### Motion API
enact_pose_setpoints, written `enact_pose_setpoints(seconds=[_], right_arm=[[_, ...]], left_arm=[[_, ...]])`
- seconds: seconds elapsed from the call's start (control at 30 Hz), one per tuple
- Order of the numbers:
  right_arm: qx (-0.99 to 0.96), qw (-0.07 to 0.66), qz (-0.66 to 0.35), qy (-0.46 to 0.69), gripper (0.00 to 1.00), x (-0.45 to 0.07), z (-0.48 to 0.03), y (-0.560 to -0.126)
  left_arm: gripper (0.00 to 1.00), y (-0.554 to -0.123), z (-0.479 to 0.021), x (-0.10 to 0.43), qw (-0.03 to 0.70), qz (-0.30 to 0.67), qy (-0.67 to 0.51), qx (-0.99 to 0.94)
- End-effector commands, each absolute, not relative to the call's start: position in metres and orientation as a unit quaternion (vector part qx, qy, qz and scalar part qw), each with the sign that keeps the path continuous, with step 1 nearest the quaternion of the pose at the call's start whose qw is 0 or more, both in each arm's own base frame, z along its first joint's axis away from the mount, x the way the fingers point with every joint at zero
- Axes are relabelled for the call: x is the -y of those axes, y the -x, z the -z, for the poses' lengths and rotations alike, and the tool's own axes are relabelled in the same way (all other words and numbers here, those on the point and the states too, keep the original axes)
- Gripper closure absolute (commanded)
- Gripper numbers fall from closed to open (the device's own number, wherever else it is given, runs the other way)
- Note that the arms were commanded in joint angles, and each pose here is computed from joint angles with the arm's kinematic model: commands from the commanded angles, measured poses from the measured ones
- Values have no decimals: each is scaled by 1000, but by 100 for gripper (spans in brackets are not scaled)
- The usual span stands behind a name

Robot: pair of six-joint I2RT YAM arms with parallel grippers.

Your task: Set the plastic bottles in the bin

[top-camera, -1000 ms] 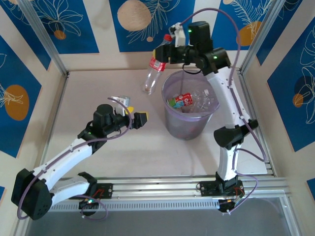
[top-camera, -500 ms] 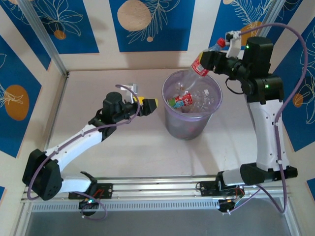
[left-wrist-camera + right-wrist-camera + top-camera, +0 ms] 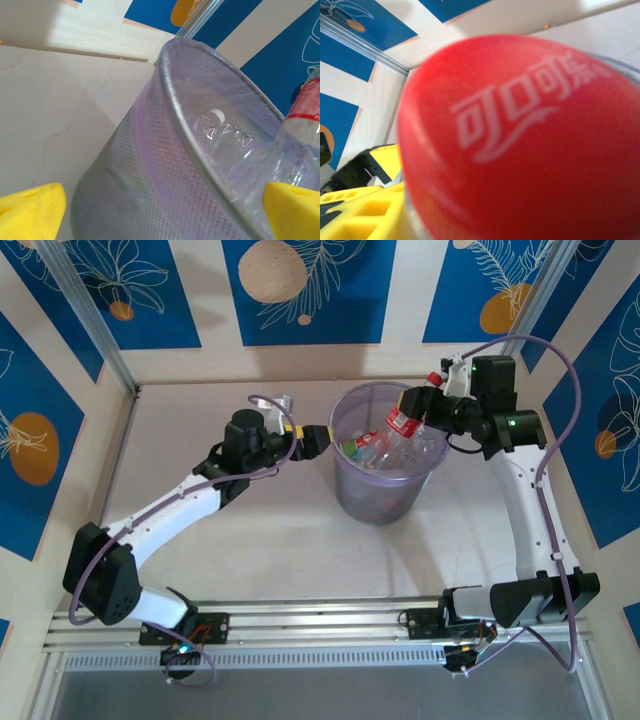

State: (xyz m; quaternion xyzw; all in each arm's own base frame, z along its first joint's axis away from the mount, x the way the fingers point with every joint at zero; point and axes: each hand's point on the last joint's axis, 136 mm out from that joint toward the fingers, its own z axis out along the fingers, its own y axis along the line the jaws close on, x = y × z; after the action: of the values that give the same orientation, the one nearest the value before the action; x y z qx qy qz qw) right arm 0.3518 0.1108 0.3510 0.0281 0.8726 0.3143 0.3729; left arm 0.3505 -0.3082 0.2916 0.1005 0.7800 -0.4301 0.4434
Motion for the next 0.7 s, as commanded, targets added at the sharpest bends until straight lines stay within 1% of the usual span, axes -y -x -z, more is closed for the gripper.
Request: enact_pose_setpoints(seconds=[0.0,0.2,0.4,0.5,0.67], right_arm=[[-868,361,-340,-29,63,-118,-345,-355],[-881,316,-351,-37,63,-131,-308,-359],[-891,280,-353,-48,61,-137,-276,-360],[-898,266,-347,-47,55,-138,-267,-361],[-910,271,-313,-29,35,-131,-279,-359]], left_arm=[[0,-351,-291,315,450,394,-121,-793],[0,-355,-284,321,449,364,-129,-806],[0,-358,-278,325,445,356,-134,-811],[0,-358,-275,328,441,355,-137,-813],[0,-360,-275,329,441,352,-139,-814]])
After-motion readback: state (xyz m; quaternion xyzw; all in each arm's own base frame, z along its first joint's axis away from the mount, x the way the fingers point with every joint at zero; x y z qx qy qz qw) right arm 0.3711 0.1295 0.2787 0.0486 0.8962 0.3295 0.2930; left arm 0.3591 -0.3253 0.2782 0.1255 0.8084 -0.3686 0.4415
